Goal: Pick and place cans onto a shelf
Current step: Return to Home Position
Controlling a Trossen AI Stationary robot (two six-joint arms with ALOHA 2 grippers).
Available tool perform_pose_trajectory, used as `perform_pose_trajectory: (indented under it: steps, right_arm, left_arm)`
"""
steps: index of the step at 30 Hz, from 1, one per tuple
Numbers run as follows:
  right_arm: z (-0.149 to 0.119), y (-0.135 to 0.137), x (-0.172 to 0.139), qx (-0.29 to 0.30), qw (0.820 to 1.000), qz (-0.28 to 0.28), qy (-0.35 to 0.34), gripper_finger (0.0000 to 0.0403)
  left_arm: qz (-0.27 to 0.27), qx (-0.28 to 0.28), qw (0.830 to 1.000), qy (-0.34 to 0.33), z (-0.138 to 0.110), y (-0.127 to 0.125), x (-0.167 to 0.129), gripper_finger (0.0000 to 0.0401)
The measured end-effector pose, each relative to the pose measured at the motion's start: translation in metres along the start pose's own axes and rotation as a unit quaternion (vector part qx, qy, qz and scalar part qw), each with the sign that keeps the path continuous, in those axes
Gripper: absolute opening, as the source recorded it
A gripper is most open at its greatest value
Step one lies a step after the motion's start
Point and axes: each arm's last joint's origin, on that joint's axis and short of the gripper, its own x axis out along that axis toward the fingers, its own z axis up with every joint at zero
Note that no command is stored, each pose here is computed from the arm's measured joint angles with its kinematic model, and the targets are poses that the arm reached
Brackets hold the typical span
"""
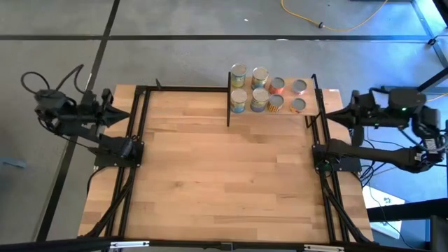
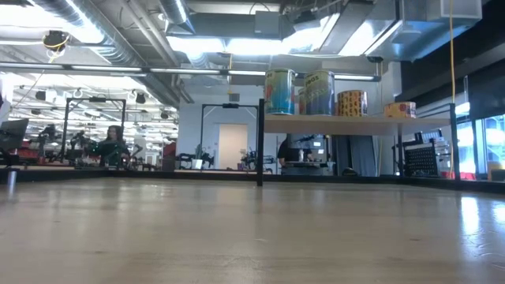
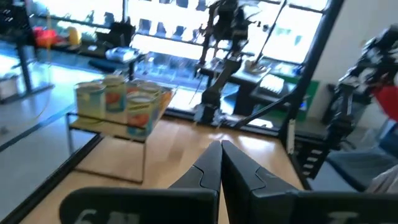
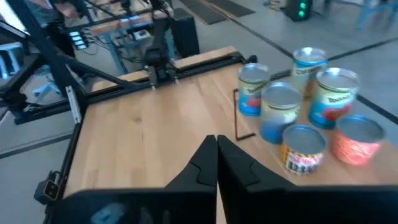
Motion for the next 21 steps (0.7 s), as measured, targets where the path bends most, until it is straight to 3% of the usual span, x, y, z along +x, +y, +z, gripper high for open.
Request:
perform_pose_trajectory:
  steps: [7,12,21]
  right_arm:
    - [-0.023,-0.001,0.009,-0.025,0.997,0.059,-0.053,0.0002]
    - [-0.047,-0.003,0.004,-0.013,0.993,0.066,-0.094,0.0003]
    - [-0.078,-0.007,0.007,-0.013,0.984,0.088,-0.152,0.0003]
  left_arm:
    - [-0.038,-0.003,0.998,-0.043,-0.027,0.003,0.004,0.0]
    - [-0.043,-0.001,0.998,-0.049,-0.045,0.006,0.006,0.0]
    - [-0.057,0.032,0.995,-0.073,-0.054,0.0,0.023,0.0]
